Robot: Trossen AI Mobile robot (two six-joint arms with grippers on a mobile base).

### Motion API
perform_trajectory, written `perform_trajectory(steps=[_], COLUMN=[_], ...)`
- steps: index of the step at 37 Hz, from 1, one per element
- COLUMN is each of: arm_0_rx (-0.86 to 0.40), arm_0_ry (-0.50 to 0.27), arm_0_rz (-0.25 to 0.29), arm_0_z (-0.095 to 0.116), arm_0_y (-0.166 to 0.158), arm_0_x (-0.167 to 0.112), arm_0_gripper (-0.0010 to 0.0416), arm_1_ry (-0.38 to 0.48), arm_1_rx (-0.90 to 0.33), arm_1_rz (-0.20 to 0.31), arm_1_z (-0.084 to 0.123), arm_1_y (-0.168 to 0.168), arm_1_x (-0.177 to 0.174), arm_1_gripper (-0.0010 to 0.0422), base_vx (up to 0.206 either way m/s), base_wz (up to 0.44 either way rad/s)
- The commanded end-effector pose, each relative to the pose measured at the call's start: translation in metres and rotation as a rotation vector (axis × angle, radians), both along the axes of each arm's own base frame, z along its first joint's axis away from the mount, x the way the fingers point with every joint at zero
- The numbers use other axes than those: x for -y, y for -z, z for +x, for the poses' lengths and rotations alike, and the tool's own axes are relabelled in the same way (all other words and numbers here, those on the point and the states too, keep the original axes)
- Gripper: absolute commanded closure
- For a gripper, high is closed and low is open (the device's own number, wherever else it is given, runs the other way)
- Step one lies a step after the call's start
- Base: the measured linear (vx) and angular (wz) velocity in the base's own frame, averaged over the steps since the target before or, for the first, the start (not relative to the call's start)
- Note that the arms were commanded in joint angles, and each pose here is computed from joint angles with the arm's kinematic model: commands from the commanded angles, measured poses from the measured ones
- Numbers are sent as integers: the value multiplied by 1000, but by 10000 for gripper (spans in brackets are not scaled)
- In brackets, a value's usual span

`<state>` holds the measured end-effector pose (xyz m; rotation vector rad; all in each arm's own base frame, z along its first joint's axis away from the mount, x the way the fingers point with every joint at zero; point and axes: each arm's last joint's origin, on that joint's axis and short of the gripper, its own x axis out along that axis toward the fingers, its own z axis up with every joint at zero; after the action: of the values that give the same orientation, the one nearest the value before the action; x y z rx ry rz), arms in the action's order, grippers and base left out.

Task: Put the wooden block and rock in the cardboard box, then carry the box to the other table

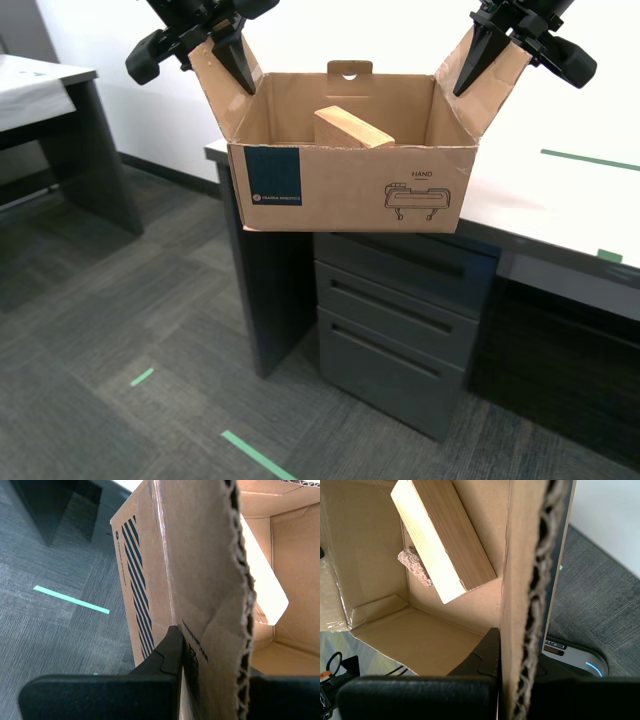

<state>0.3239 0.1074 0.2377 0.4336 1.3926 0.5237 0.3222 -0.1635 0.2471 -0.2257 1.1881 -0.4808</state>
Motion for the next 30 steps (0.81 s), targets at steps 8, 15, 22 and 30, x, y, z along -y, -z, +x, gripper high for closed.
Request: perform_trajectory(steps=[8, 15, 22, 30], arm_0_rx=[-1, -1, -3, 4], arm_0_ry=[-5, -6, -5, -6], arm_0_rz=[14, 14, 13, 15], arm_0_z=[0, 0, 0, 0], arm_0_y=[-1, -1, -1, -1], arm_0_x=[-1, -1, -1, -1], arm_0_gripper=[406, 406, 406, 406], arm_1_ry=[-4, -4, 1, 16], arm_1_rx=[0, 3, 4, 10], arm_1_rz=[-14, -15, -15, -10], arm_1_z=[0, 0, 0, -1], arm_1_y=[-1, -2, -2, -2], arm_1_x=[1, 1, 2, 2], arm_1_gripper=[413, 413, 413, 413], base_vx=[-73, -47, -12, 0], base_wz=[259, 261, 243, 184])
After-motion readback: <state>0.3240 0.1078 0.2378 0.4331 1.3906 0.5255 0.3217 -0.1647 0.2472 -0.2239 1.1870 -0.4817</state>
